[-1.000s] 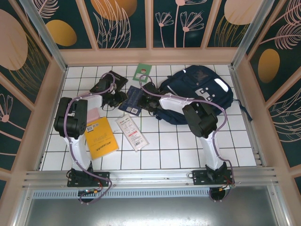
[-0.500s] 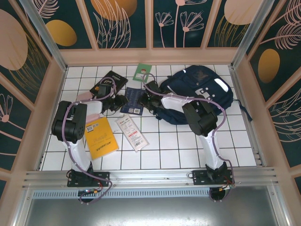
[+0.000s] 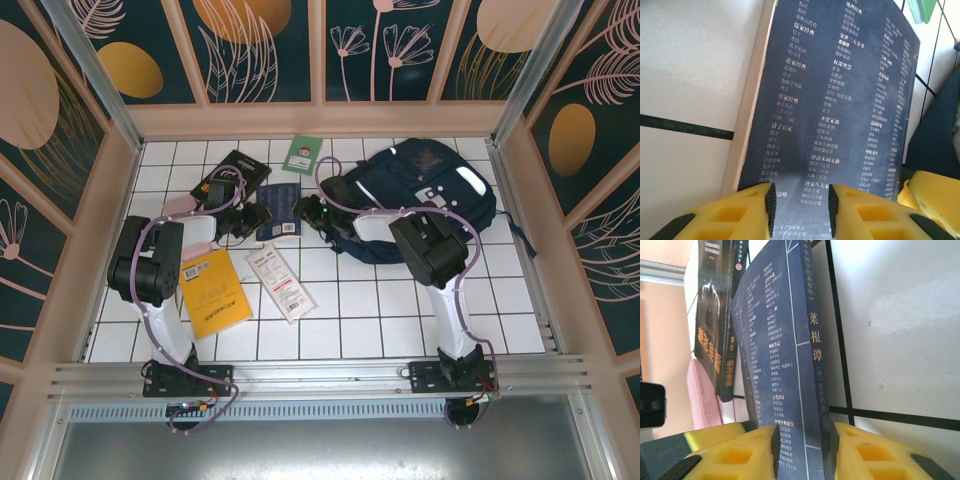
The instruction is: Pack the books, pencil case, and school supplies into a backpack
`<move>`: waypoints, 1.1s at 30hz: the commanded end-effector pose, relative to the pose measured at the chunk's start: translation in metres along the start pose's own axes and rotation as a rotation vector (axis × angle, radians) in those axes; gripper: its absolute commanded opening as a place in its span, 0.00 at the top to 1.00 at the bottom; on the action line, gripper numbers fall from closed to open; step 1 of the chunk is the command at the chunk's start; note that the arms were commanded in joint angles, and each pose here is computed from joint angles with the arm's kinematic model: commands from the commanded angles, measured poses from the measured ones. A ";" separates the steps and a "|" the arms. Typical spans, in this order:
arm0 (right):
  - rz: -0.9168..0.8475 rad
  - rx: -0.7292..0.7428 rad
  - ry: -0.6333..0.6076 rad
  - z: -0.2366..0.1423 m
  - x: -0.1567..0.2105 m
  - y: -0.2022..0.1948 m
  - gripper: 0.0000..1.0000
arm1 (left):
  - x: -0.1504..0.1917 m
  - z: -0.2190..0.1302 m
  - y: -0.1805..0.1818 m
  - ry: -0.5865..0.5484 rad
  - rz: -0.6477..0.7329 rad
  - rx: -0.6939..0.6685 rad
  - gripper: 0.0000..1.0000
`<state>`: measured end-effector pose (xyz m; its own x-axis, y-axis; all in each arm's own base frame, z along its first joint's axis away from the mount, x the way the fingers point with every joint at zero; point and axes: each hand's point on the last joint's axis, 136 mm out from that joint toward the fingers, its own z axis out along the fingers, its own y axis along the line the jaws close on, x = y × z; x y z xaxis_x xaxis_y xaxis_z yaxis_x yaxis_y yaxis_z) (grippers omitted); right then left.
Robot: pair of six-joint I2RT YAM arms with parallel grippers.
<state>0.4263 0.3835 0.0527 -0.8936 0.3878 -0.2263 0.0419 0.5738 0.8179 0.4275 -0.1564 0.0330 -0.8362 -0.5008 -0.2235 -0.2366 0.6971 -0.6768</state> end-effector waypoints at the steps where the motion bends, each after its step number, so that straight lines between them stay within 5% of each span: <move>1: -0.064 -0.230 0.082 -0.015 0.023 0.067 0.64 | 0.036 0.008 0.003 0.142 -0.037 -0.018 0.65; 9: -0.074 -0.259 0.128 -0.011 0.033 0.069 0.65 | 0.032 0.006 -0.003 0.139 -0.022 -0.013 0.65; 15: -0.091 -0.144 0.080 -0.017 0.021 0.053 1.00 | 0.023 -0.004 -0.012 0.114 0.004 -0.019 0.63; 24: -0.231 -0.130 0.007 -0.072 -0.014 0.085 1.00 | -0.021 -0.055 -0.078 -0.010 0.010 0.162 0.29; 33: -0.263 -0.339 0.052 -0.140 -0.030 0.130 1.00 | -0.028 -0.085 -0.141 -0.027 -0.025 0.484 0.22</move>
<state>0.4086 0.3490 0.2053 -0.8816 0.2593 -0.3943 -0.2447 0.4633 0.8518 0.4433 -0.1855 0.1592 -0.8162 -0.5317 -0.2262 -0.0779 0.4892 -0.8687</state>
